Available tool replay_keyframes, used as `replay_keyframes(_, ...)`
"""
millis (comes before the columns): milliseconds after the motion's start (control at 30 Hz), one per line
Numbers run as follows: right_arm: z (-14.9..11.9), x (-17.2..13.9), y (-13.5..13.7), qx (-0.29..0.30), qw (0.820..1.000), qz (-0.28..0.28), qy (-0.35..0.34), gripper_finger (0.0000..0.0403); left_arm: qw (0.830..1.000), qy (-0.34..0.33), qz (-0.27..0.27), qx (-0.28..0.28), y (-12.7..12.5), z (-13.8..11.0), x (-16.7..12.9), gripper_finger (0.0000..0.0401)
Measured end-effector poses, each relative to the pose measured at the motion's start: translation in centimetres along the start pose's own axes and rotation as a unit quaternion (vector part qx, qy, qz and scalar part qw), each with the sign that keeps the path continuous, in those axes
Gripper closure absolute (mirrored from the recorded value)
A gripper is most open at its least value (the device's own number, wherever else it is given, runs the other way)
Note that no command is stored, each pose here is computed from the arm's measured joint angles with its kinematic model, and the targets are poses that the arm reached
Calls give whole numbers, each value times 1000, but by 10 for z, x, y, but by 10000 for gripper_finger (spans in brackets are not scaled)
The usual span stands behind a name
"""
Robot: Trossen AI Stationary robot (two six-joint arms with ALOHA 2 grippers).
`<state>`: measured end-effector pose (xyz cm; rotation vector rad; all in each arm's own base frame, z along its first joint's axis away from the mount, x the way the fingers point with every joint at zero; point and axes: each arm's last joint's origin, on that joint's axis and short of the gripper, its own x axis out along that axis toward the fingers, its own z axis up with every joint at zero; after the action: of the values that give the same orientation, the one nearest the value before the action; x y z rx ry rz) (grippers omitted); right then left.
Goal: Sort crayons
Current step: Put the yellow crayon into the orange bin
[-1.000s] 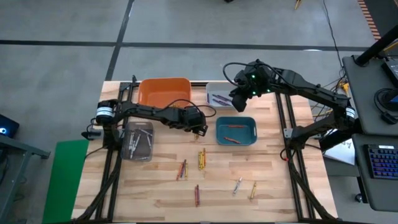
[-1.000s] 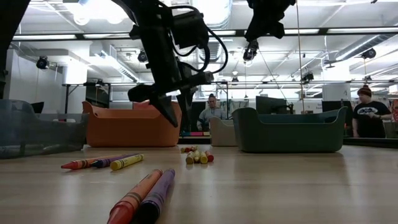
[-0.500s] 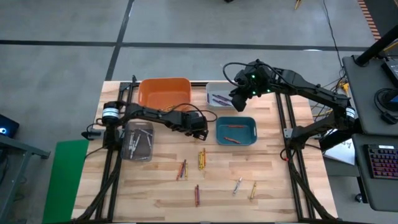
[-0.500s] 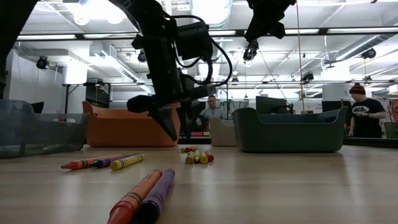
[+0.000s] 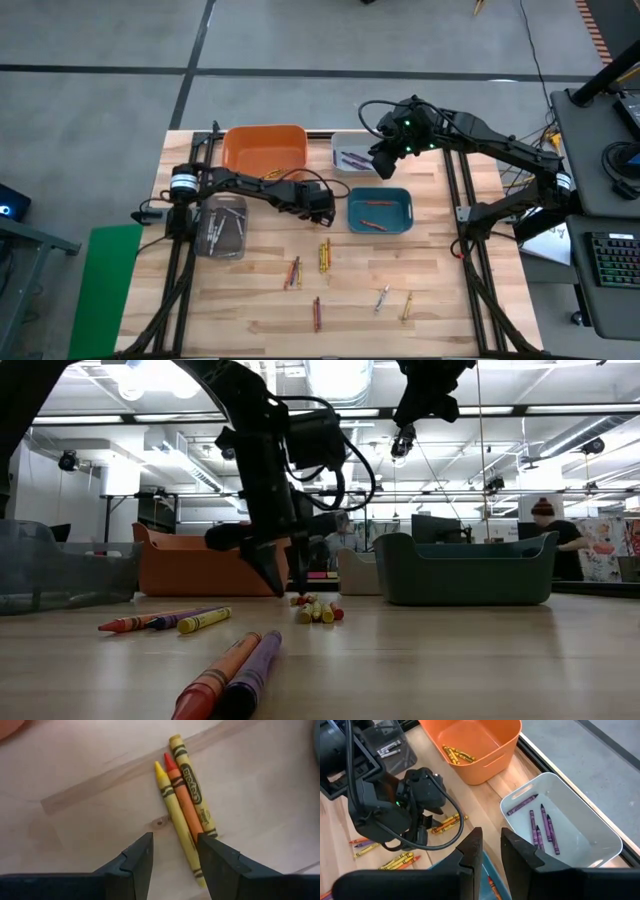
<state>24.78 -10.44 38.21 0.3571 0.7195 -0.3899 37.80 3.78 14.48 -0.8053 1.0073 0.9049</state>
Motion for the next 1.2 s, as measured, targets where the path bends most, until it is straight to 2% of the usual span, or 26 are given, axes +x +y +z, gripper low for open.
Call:
replay_keyframes(467,0,0,0,0,1000,0,0,344,999,17,31,8,6,-4,1,274)
replay_keyframes(867,0,0,0,-1,1000,0,-1,344,998,28,48,-16,18,-13,9,394)
replay_keyframes(1033,0,0,0,-1,1000,0,-1,344,997,52,51,9,18,-12,-8,397)
replay_keyframes(1200,0,0,0,-1,1000,1,-1,344,998,44,29,36,14,2,-59,399)
